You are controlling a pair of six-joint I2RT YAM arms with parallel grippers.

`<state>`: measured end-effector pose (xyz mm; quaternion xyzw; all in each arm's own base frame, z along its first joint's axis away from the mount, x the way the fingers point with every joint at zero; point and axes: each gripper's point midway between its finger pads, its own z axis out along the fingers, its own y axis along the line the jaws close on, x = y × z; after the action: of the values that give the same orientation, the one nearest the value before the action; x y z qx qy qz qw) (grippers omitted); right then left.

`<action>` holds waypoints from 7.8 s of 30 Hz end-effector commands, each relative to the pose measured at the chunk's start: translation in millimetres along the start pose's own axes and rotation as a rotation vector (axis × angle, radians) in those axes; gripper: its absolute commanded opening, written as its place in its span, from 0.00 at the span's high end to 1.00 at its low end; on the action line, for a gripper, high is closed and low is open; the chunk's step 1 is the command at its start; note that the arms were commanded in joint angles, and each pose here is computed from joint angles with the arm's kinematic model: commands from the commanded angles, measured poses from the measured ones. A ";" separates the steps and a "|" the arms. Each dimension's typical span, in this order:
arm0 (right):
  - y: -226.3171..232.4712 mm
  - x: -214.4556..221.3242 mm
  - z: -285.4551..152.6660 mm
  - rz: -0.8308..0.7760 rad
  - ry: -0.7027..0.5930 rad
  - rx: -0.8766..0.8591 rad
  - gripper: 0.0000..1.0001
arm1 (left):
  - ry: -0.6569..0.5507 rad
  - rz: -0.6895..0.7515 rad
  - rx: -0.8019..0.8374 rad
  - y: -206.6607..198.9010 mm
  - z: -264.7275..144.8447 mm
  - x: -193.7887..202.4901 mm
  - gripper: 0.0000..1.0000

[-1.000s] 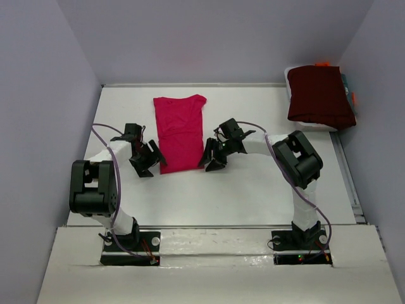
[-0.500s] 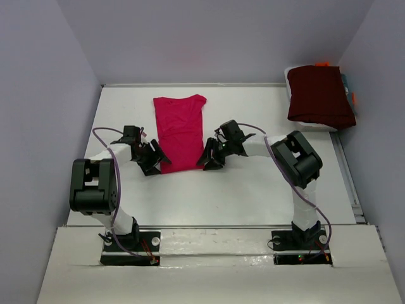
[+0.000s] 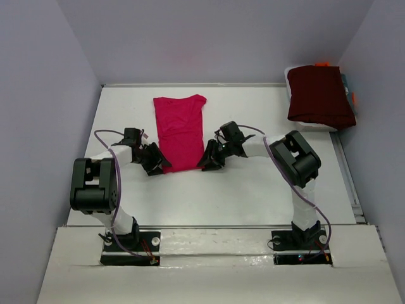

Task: Fold and stack the t-shirts
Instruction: Grab one side of the 2/3 rectangular tshirt with both arms, then fold the long partially folded tshirt into a neat square

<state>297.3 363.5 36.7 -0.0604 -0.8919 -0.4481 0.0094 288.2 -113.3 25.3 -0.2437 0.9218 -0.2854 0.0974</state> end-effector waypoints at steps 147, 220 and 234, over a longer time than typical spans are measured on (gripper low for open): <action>15.8 -252.3 -178.5 -0.207 -0.604 0.547 0.93 | -0.524 0.556 0.439 -356.2 28.5 -203.7 0.94; -15.2 -214.8 -63.5 -0.066 -0.261 0.312 0.47 | -0.243 0.635 -0.005 -238.6 110.1 -144.9 0.25; -40.5 -187.8 -52.7 -0.030 -0.157 0.365 0.45 | -0.197 0.511 -0.438 -137.4 121.9 -146.2 0.25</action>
<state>500.8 282.9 45.3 -0.0861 -0.9442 -0.3026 -0.0978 536.6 -241.6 40.8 -0.0188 0.9562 -0.1321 0.2605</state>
